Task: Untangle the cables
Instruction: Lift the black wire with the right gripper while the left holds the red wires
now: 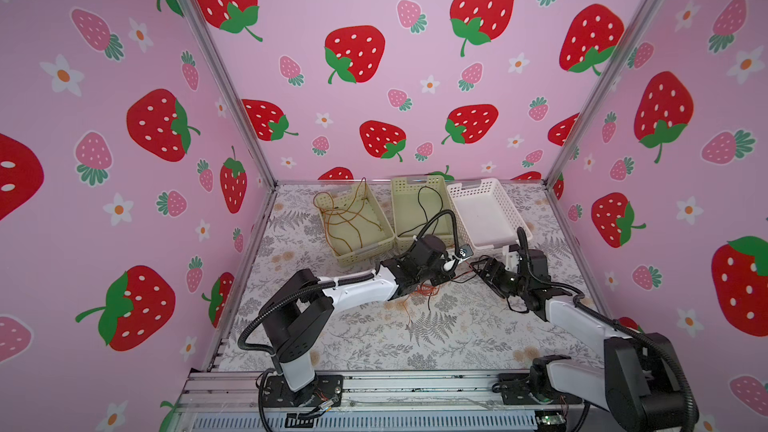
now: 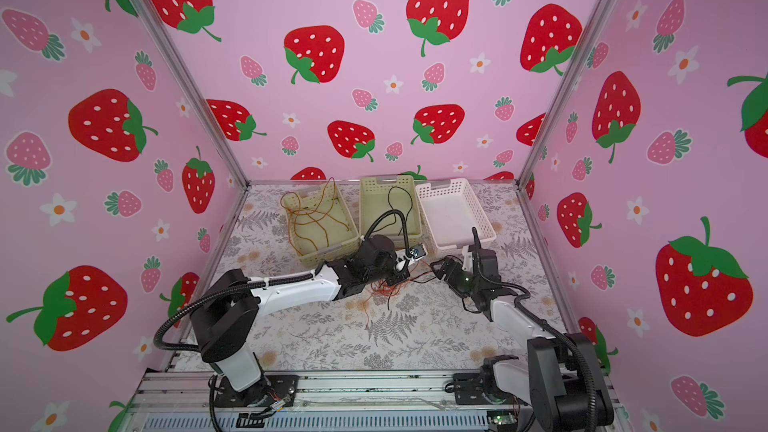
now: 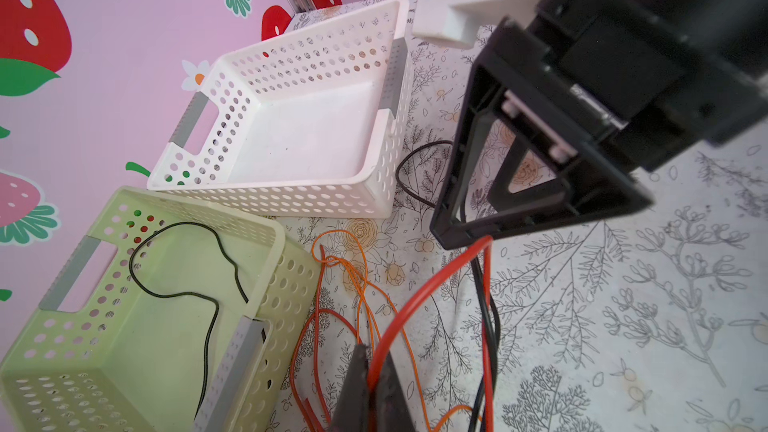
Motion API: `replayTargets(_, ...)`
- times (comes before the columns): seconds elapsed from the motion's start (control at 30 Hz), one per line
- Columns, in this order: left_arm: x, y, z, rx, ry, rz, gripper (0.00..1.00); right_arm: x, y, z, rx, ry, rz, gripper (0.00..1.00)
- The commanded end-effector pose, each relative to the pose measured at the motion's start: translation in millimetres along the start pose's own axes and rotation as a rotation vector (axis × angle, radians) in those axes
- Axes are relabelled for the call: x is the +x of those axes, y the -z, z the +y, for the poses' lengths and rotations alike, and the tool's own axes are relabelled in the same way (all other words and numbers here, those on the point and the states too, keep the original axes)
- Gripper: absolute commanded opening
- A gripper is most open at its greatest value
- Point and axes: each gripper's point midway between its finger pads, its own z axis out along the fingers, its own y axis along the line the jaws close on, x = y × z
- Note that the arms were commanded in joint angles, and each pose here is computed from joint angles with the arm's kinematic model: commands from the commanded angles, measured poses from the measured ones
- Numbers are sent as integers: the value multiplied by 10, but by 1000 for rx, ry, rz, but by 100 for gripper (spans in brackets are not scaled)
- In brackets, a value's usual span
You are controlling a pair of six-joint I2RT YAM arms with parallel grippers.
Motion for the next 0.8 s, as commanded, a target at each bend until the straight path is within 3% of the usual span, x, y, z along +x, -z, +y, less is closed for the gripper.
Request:
replayTargets(0.0, -202, 47, 43, -23, -1, -72, 0, -17, -78, -62, -14, -69, -16, 83)
replayTargets(0.13, -282, 121, 52, -29, -6, -107, 0, -61, -165, -118, -16, -99, -33, 71)
replayTargets(0.3, -304, 233, 176, -84, -20, -101, 0, -176, -145, -144, 12, -52, -63, 29)
replayTargets(0.37, -310, 280, 234, -99, -15, -101, 0, -218, -116, -183, 29, -39, -77, 19)
replayTargets(0.43, -339, 333, 294, -109, -5, -113, 0, -249, -98, -232, 46, -24, -85, 15)
replayTargets(0.47, -361, 359, 328, -114, 2, -121, 0, -253, -95, -254, 52, -17, -81, 7)
replayTargets(0.77, -425, 594, 646, -163, 88, -175, 0, -288, -85, -438, 94, 9, -64, 4)
